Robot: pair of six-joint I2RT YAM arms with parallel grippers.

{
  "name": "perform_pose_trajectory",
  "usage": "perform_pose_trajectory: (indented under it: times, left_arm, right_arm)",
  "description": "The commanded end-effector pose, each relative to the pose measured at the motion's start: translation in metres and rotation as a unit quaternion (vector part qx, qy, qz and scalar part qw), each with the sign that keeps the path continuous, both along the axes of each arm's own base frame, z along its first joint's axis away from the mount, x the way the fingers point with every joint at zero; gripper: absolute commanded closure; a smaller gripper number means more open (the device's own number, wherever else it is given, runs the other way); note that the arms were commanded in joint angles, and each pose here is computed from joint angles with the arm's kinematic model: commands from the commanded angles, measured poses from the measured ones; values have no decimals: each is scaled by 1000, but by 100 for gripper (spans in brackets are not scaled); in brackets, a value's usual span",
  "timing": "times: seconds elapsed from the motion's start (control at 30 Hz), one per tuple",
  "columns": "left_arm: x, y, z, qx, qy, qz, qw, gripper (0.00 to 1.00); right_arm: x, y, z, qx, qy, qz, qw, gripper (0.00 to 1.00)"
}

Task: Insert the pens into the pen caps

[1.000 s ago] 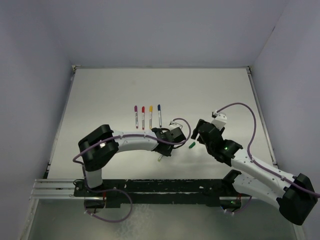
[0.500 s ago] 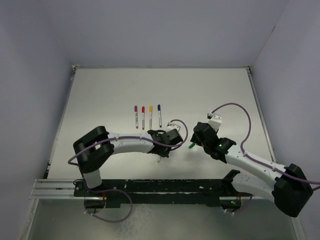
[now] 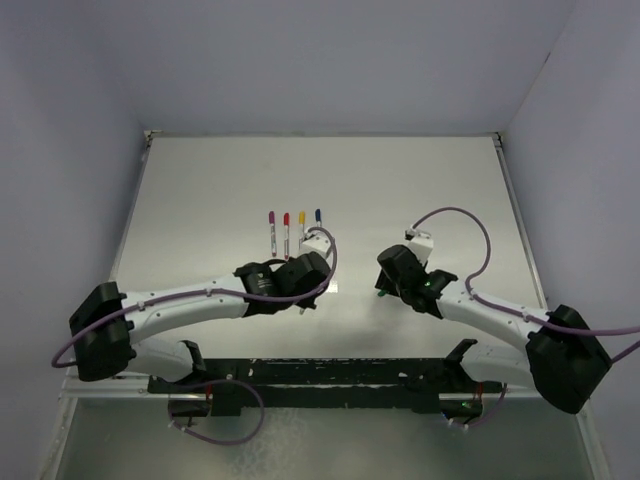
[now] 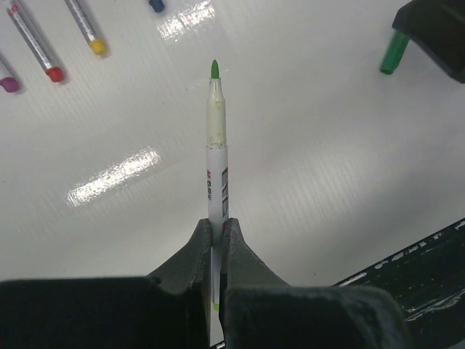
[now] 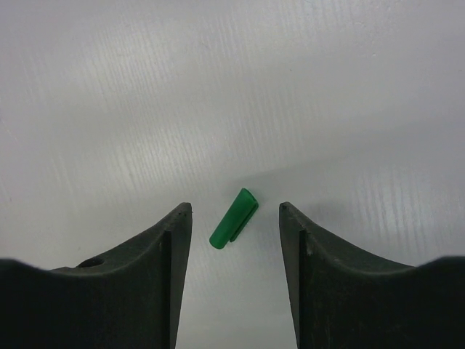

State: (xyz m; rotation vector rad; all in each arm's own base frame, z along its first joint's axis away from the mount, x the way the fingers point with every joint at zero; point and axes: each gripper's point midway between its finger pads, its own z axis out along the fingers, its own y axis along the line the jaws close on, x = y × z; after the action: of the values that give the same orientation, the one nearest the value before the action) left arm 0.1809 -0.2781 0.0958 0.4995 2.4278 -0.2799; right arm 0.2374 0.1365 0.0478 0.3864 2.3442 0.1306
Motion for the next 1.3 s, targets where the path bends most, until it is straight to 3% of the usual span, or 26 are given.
perform_pose_trajectory:
  times: [0.0,0.4,0.67,0.87,1.27]
  left_arm:
    - [9,11,25,-28,-55,5,998,100]
    - [7,18,27,-35,-60,11,998,100]
    - [8,17,29,-40,-63,13,997,100]
    - [10,17,34,-48,-70,17,996,100]
    - [11,15,36,-54,-71,21,996,100]
  right_arm:
    - [8,12,5,25,0,-9,1000,47]
    - [7,26,-9,34,29,1,999,51]
    - [3,29,-21,24,52,7,998,60]
    - [-12,24,-33,5,86,16,996,69]
    - [-36,13,-39,-24,127,35,991,75]
